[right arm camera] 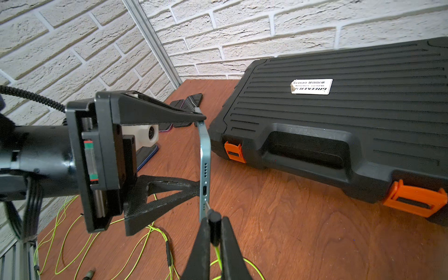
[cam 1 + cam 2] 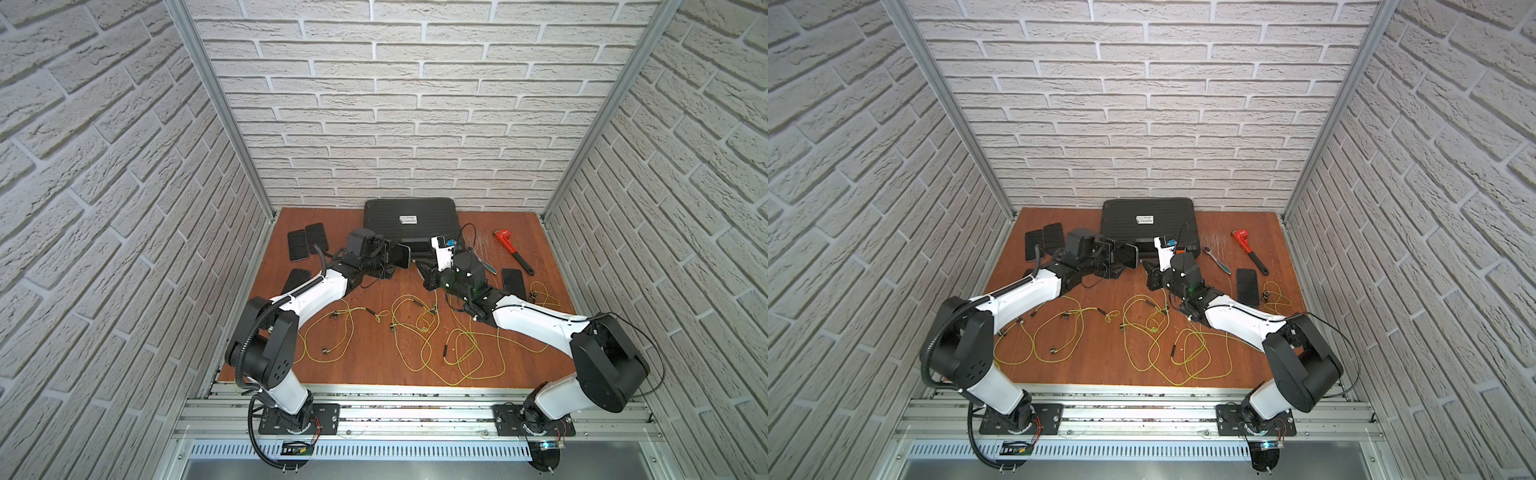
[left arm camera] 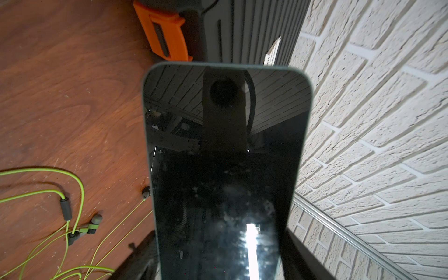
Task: Plug wired earphones into phones
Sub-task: Insert the wired earphone into the phone.
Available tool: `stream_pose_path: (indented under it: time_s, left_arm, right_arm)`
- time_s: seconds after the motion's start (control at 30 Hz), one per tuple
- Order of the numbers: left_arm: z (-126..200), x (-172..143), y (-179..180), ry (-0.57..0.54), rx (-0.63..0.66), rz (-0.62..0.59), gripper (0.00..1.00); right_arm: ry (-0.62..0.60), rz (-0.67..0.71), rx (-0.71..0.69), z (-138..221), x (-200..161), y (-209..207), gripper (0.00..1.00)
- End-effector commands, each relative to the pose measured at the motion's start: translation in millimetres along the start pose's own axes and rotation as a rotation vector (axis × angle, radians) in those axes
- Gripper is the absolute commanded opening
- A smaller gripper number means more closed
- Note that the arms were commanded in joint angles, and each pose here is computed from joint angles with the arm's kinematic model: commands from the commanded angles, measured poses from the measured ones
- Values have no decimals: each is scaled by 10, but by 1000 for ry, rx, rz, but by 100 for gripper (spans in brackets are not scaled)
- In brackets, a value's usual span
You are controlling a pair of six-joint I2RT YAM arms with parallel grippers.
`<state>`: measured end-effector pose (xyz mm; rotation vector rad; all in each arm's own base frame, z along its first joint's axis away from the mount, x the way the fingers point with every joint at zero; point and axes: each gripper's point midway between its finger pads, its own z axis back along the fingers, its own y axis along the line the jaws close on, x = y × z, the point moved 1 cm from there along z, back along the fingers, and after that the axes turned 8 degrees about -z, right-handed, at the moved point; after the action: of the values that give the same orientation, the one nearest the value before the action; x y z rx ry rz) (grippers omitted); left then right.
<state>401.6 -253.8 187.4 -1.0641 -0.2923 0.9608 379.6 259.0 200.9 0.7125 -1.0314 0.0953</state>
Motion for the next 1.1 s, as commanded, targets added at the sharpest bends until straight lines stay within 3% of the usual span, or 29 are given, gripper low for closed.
stream_pose_path:
  time_s: [0.0, 1.07]
  left_arm:
    - [71, -102, -271, 37, -106, -26, 0]
    - [67, -104, -312, 38, -120, -21, 0]
  right_arm:
    - [-81, 18, 51, -10, 250, 192, 6]
    - [-52, 10, 15, -197, 146, 121, 6]
